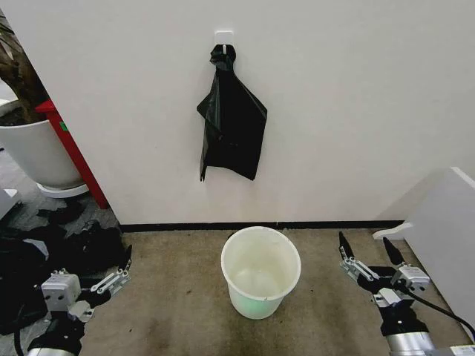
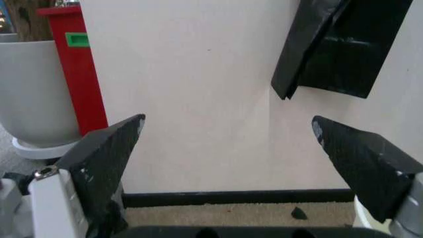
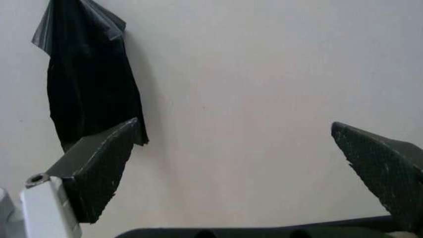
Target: Place the garbage bag over the trash bin.
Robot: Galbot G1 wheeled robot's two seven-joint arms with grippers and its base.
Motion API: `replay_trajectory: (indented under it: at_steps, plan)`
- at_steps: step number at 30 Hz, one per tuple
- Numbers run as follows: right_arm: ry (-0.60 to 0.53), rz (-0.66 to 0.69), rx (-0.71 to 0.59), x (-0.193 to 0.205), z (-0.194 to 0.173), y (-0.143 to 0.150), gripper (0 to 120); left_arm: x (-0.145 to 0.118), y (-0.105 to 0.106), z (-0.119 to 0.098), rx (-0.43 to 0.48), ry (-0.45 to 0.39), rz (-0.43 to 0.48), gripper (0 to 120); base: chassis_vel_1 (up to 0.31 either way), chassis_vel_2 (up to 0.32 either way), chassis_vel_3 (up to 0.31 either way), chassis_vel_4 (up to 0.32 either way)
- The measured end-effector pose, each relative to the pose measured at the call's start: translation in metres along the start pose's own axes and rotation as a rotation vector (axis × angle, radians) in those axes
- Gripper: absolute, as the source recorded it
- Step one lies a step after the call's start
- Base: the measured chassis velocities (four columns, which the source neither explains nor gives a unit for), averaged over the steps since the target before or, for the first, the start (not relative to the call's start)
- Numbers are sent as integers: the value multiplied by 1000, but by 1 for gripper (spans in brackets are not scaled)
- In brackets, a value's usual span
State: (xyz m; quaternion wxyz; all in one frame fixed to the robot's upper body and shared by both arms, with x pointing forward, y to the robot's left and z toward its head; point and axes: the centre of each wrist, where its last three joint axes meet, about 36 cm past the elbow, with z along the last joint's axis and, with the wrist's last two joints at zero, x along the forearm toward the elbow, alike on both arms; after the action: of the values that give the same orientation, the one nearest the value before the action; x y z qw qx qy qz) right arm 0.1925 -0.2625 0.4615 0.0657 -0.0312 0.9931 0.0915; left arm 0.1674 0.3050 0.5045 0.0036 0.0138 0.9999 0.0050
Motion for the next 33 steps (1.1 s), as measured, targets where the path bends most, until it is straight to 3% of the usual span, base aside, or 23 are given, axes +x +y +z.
replay_trajectory:
  at_steps: [33]
  plan:
    - [0,0,0,0,0,0,100,0,0,0,0,0,0,100,0,0,0,0]
